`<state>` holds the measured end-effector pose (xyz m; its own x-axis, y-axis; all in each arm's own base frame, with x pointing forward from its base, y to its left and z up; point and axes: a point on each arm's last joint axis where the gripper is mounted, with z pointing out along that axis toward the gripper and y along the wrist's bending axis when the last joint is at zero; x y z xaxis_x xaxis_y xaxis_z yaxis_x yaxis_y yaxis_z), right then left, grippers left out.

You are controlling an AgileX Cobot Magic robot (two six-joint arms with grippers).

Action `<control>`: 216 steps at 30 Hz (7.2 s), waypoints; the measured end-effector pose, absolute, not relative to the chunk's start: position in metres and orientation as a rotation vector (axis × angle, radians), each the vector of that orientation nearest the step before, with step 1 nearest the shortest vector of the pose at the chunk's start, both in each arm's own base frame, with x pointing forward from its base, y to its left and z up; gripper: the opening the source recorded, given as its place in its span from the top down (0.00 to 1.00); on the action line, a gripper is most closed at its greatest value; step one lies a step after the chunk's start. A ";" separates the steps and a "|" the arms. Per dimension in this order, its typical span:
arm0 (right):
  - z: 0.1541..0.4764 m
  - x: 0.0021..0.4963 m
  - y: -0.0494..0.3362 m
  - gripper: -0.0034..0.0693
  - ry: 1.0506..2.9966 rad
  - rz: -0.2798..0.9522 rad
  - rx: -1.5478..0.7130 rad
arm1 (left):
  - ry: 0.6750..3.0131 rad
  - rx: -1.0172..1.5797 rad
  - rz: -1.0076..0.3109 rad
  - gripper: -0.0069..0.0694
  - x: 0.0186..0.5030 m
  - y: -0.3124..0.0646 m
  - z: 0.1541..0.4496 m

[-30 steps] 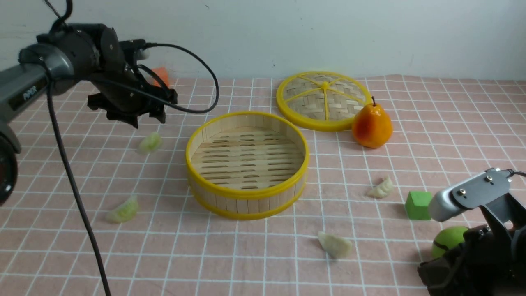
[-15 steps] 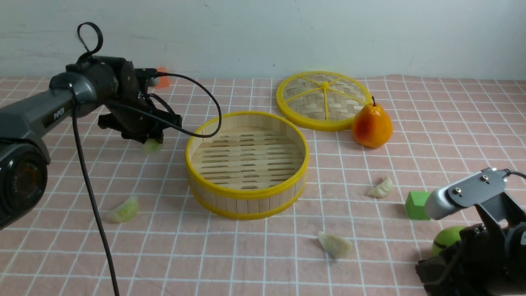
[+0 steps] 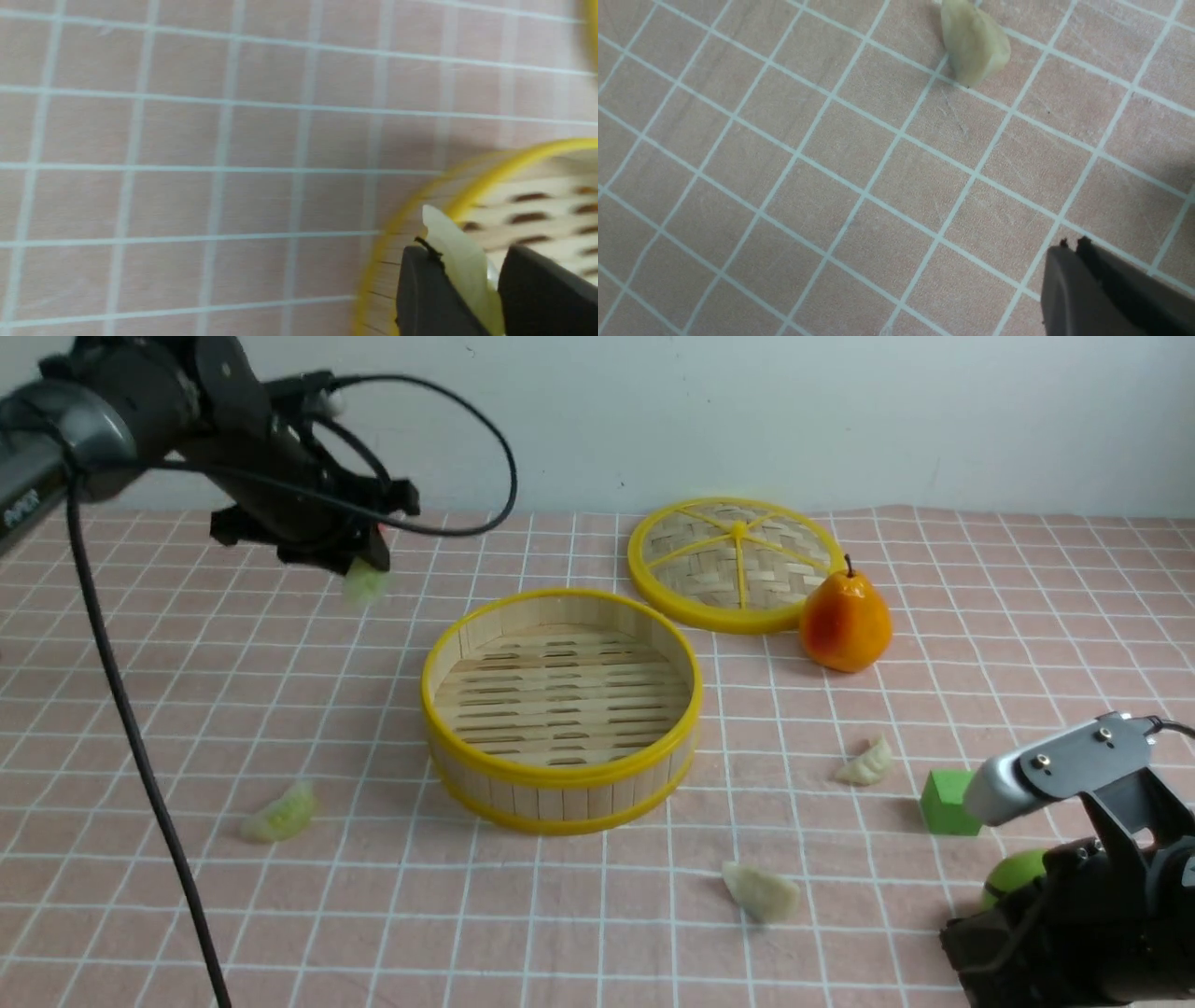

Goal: Put the dumplings into the steamer on the table with the pink tablecloth.
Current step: 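Place the dumpling into the bamboo steamer basket with the left gripper, then reach for and grasp a dumpling on the table with the left gripper, then place the dumpling into the bamboo steamer basket with the left gripper, then reach for and grasp a dumpling lying on the table beside the steamer, then place the dumpling in the bamboo steamer basket with the right gripper, then reach for and grasp a dumpling lying on the table beside the steamer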

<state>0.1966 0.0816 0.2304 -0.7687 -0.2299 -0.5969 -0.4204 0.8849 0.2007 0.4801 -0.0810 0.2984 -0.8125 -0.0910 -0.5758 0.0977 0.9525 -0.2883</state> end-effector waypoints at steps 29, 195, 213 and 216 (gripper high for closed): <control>0.230 0.194 0.084 0.90 2.490 0.487 -0.445 | 2.615 0.146 0.057 0.32 0.420 -0.117 0.346; 0.179 0.470 0.254 0.37 2.243 0.414 -0.604 | 2.036 -0.070 -0.115 0.93 0.088 -0.008 0.280; 0.223 0.357 0.193 0.36 2.919 0.202 -0.843 | 2.026 -0.065 -0.129 0.93 0.088 -0.009 0.280; 0.198 0.352 0.195 0.37 2.897 0.227 -0.833 | 2.026 -0.065 -0.129 0.93 0.088 -0.009 0.280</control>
